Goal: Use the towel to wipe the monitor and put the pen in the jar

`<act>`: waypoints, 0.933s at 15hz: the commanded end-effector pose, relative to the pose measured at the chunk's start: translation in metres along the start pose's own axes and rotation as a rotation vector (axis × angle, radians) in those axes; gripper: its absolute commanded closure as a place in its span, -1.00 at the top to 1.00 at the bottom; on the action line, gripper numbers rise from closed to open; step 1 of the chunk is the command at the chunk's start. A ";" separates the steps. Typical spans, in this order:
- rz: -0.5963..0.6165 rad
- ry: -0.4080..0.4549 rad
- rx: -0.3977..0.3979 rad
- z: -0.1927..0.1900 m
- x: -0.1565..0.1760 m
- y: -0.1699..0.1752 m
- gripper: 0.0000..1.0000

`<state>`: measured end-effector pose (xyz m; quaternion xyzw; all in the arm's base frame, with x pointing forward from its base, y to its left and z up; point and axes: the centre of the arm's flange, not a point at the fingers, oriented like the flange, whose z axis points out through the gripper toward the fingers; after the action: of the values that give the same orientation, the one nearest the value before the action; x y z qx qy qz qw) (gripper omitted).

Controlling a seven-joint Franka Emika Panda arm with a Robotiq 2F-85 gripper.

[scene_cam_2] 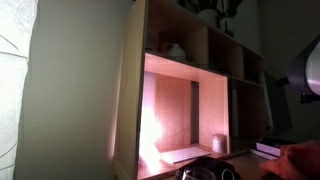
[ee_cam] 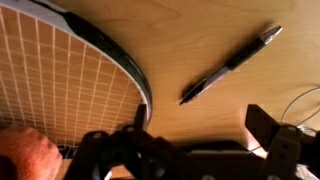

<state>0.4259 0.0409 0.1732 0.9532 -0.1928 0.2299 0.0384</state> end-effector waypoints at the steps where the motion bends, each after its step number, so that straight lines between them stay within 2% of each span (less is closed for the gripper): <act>1: 0.100 -0.016 -0.014 0.015 0.026 0.003 1.00; 3: 0.154 -0.034 -0.007 0.019 0.026 0.008 1.00; 5: 0.220 -0.063 0.085 0.019 0.019 0.013 1.00; 9: 0.334 -0.077 0.216 0.027 0.005 0.022 1.00; 10: 0.275 -0.056 0.139 0.027 -0.024 0.027 1.00; 14: 0.309 -0.069 0.177 0.030 -0.021 0.024 1.00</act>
<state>0.4121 0.0210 0.1363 0.9192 -0.3171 0.2161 -0.0879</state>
